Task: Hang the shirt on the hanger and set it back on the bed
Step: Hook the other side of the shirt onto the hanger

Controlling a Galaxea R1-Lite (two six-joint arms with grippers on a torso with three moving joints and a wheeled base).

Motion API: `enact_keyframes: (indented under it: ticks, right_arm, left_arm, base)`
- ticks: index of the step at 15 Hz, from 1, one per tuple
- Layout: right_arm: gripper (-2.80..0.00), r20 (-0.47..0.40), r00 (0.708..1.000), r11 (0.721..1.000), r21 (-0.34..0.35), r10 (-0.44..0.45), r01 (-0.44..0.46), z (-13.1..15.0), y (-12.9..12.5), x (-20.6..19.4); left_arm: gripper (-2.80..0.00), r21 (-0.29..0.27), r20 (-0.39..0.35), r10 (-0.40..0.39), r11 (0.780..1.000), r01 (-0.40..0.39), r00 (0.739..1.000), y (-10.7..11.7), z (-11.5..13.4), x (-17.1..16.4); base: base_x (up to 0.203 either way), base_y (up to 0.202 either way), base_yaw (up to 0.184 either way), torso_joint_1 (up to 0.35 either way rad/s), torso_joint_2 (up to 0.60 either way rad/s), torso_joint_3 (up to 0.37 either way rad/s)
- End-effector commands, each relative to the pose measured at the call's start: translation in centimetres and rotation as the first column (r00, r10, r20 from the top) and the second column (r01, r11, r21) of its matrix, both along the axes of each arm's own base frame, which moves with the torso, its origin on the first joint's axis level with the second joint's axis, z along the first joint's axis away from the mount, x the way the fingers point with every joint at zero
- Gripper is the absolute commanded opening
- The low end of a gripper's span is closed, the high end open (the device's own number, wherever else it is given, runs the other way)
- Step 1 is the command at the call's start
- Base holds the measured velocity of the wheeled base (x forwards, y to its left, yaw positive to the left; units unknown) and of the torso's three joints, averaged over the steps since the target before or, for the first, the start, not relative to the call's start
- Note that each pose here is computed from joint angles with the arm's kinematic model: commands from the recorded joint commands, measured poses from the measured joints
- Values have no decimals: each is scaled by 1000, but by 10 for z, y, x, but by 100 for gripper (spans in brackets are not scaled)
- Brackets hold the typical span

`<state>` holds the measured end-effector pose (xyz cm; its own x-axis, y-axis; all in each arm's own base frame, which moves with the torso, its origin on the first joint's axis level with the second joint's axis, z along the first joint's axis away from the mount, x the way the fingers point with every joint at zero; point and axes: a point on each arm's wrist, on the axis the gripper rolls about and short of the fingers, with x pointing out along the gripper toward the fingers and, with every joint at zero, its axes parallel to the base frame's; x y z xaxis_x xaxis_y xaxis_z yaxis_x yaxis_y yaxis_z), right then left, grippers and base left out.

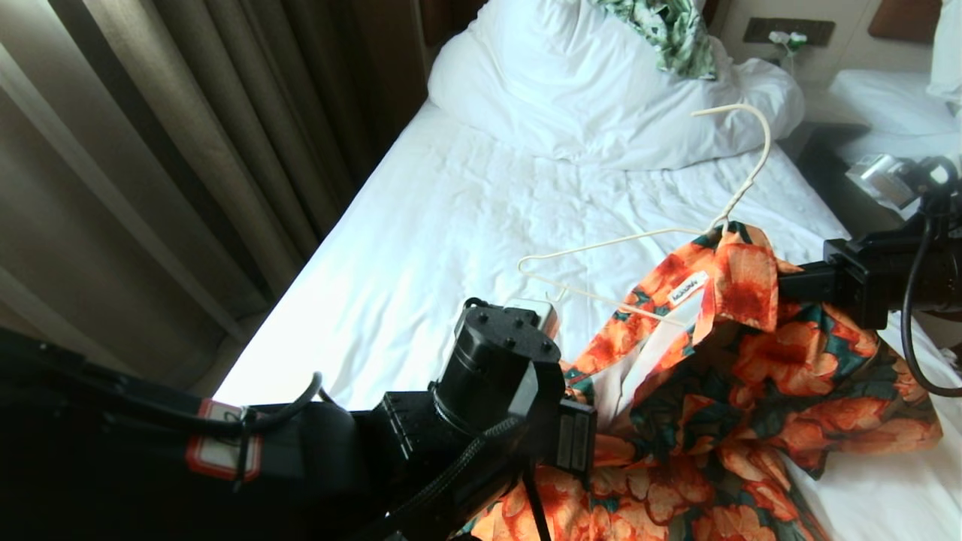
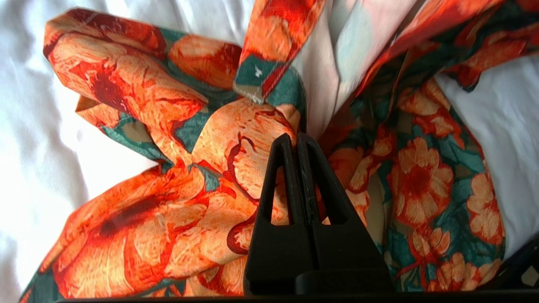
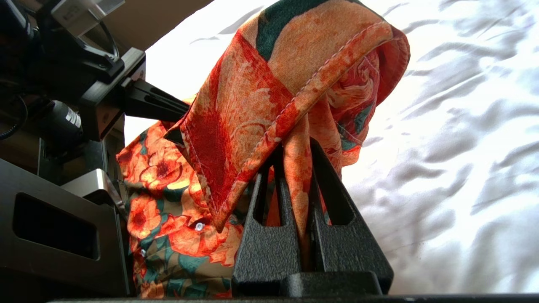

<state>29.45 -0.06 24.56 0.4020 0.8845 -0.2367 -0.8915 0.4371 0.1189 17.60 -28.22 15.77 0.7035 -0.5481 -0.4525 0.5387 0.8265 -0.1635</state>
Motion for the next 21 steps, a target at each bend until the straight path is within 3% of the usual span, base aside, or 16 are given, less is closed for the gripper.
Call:
enact_keyframes:
  ticks: [1, 5, 8, 12, 18, 21]
  right_arm:
    - [-280, 3, 1000, 1000, 1, 6, -6, -1, 0, 0]
    - [-280, -17, 999, 999, -29, -29, 29, -24, -1, 14]
    - [-280, -65, 996, 997, -57, -55, 52, -58, -1, 12]
    - [-280, -119, 986, 989, -108, -116, 103, -92, -5, -6]
    - [-280, -133, 962, 960, -178, -240, 215, -113, -23, -18]
    - [-280, -126, 957, 955, -183, -260, 235, -114, -28, -13]
  left_arm:
    - [-280, 2, -9, 4, 1000, -4, 1000, 3, -2, -3]
    - [-280, 63, -67, 2, 998, 2, 998, 5, -27, -7]
    - [-280, 91, -118, -18, 995, 29, 993, -10, -50, -16]
    - [-280, 65, -104, -55, 996, 62, 993, -20, -53, -26]
    - [-280, 56, -90, -59, 996, 65, 994, -27, -63, -26]
    - [-280, 3, -47, -73, 997, 73, 996, -24, -40, -28]
  base:
    - [0, 0, 0, 0, 0, 0]
    - [0, 0, 0, 0, 0, 0]
    - [0, 0, 0, 0, 0, 0]
    - [0, 0, 0, 0, 0, 0]
    - [0, 0, 0, 0, 0, 0]
    - [0, 0, 0, 0, 0, 0]
